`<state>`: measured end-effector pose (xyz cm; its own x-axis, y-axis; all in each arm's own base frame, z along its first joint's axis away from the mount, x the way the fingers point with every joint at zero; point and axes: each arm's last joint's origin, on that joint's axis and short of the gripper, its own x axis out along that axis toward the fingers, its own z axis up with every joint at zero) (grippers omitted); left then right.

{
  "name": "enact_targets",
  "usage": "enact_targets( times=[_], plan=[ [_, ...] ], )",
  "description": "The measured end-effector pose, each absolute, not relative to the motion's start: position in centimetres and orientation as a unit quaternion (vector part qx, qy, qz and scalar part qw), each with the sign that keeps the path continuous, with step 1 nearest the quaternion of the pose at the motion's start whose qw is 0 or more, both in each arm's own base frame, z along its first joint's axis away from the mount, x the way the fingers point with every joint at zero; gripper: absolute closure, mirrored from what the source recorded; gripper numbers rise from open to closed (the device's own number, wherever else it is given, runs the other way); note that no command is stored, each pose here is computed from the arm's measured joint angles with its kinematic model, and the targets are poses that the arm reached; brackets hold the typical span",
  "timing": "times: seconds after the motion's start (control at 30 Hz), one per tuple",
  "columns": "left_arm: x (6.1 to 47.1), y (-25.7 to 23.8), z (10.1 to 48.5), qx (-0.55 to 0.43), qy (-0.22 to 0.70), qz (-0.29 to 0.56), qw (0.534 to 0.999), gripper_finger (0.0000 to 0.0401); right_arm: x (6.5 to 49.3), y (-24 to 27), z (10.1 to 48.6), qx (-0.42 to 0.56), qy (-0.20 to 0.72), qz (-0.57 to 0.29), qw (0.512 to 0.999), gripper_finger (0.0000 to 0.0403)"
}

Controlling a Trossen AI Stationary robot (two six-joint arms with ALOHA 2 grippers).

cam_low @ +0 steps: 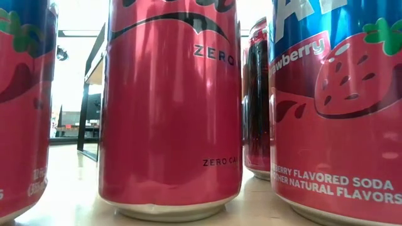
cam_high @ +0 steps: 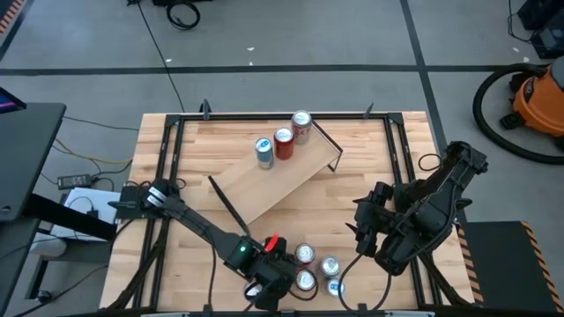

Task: Place canned beverage on shelf
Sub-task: Put the red and black soda can on the shelf aligned with the other red and black soda can

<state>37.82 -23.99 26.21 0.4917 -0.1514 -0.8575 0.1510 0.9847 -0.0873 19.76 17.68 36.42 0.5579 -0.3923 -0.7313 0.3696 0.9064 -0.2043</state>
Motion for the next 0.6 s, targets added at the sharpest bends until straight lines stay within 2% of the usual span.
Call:
enact_targets(
  times=[0.17,0.6],
  plan=[
    [37.36,-24.51,26.05,0.045,0.485,-0.065,0.871,0.0112,19.76,17.69,36.42,-0.011,0.417,-0.217,0.883,0.0092],
    [37.28,-24.65,26.07,0.039,0.479,-0.048,0.876,0.0112,19.84,17.78,36.44,-0.002,0.413,-0.217,0.885,0.0092]
  ],
)
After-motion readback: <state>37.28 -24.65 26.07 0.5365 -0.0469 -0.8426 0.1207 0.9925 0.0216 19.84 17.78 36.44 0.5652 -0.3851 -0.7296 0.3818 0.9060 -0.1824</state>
